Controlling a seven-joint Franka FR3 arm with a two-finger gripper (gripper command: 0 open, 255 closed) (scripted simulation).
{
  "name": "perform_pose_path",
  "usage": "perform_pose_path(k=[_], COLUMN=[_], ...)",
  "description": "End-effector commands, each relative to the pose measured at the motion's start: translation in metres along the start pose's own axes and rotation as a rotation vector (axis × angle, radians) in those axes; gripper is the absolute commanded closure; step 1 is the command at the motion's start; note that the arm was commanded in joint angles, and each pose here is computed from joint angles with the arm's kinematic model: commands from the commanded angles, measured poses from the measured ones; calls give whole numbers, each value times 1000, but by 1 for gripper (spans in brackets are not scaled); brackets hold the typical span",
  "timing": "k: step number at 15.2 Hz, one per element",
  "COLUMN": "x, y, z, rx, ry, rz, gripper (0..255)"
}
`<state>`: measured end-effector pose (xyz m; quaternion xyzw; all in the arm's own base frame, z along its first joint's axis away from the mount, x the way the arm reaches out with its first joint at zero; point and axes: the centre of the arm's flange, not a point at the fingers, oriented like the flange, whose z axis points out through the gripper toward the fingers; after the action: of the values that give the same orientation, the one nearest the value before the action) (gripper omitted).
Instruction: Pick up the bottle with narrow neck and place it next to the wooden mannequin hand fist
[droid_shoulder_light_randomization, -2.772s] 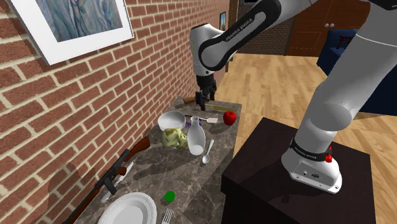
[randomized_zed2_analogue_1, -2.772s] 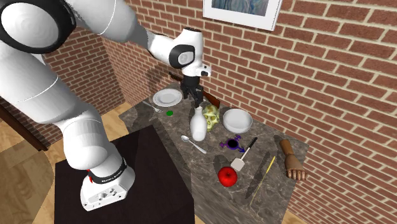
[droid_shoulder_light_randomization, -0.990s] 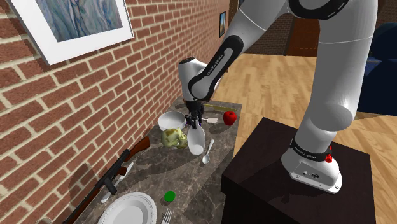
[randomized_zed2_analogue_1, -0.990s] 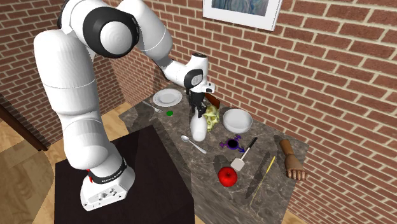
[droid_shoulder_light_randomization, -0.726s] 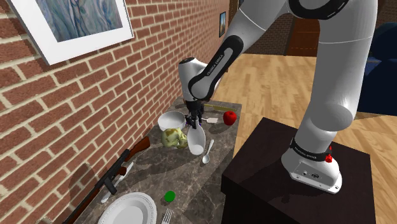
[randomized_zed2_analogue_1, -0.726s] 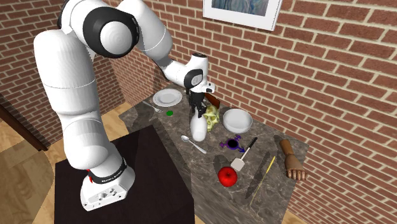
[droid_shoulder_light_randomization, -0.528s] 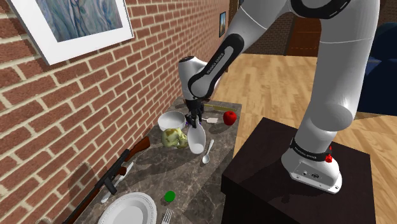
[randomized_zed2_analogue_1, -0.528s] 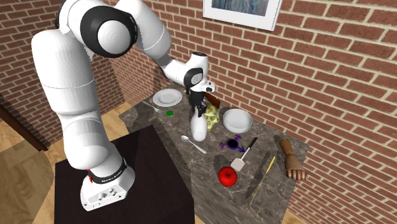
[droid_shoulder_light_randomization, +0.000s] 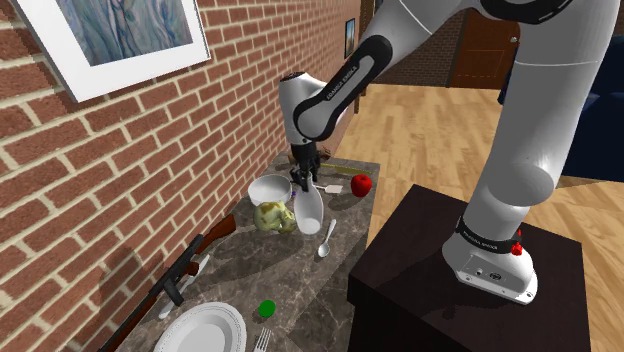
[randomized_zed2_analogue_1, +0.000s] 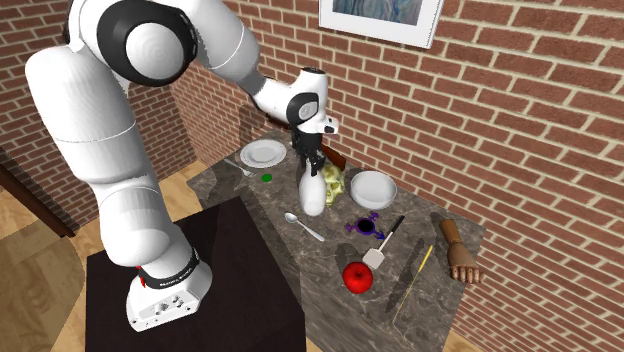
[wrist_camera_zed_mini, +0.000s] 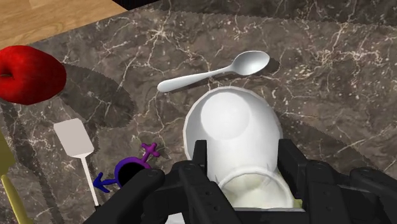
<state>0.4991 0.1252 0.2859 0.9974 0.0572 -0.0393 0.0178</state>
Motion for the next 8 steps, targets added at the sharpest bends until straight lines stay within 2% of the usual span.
perform_pose_path(k=[1,8], x=[0,-3], y=[0,1], z=[-10,-47], rx=[0,0], ry=[0,0], rz=[0,0], gripper=[255,255])
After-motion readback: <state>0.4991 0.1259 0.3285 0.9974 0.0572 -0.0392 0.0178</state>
